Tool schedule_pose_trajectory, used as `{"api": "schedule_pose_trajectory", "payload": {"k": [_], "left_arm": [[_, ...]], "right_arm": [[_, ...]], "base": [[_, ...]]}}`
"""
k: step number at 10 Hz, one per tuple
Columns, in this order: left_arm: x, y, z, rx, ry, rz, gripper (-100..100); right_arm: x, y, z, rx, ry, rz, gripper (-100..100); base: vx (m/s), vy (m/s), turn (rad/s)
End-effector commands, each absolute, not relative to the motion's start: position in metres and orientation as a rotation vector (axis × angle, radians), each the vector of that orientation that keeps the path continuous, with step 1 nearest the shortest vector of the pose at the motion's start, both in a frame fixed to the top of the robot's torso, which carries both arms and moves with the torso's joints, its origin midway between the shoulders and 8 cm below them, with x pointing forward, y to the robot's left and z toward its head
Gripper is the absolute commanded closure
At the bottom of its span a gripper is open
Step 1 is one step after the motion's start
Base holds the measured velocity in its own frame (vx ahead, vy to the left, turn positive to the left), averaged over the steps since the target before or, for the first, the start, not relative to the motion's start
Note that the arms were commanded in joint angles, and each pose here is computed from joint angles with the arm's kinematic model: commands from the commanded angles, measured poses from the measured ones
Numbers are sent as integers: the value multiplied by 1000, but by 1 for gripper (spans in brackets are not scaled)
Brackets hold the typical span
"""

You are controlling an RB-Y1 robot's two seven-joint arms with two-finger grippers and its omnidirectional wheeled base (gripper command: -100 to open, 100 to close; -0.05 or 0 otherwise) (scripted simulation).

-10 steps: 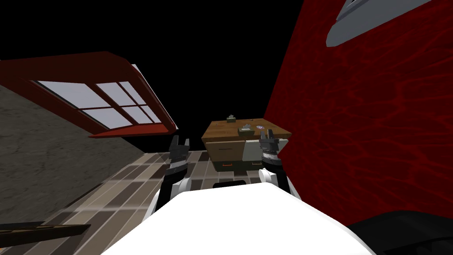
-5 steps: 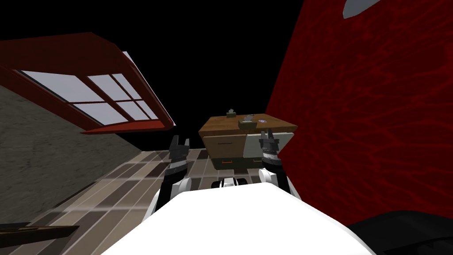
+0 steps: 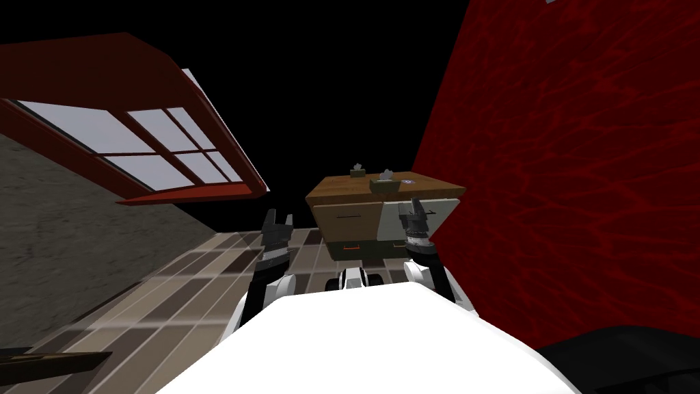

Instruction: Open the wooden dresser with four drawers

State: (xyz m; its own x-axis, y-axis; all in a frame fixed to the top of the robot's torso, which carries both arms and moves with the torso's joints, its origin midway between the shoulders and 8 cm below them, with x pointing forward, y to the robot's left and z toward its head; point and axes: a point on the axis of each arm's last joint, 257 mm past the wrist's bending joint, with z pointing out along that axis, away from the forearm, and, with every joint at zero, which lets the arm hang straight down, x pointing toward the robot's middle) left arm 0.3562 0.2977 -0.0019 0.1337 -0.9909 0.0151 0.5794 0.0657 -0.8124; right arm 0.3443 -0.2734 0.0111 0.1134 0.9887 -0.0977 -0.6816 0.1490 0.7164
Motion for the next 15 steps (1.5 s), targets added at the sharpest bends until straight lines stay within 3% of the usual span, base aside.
{"api": "schedule_pose_trajectory", "payload": {"k": [1, 15], "left_arm": [[356, 298, -2, -786, 667, -1327, 0], [356, 298, -2, -786, 667, -1327, 0]], "right_arm": [[347, -267, 12, 507, 709, 1262, -100], [364, -248, 6, 189, 846, 870, -100]], "base": [[2, 32, -9], [2, 40, -14]]}}
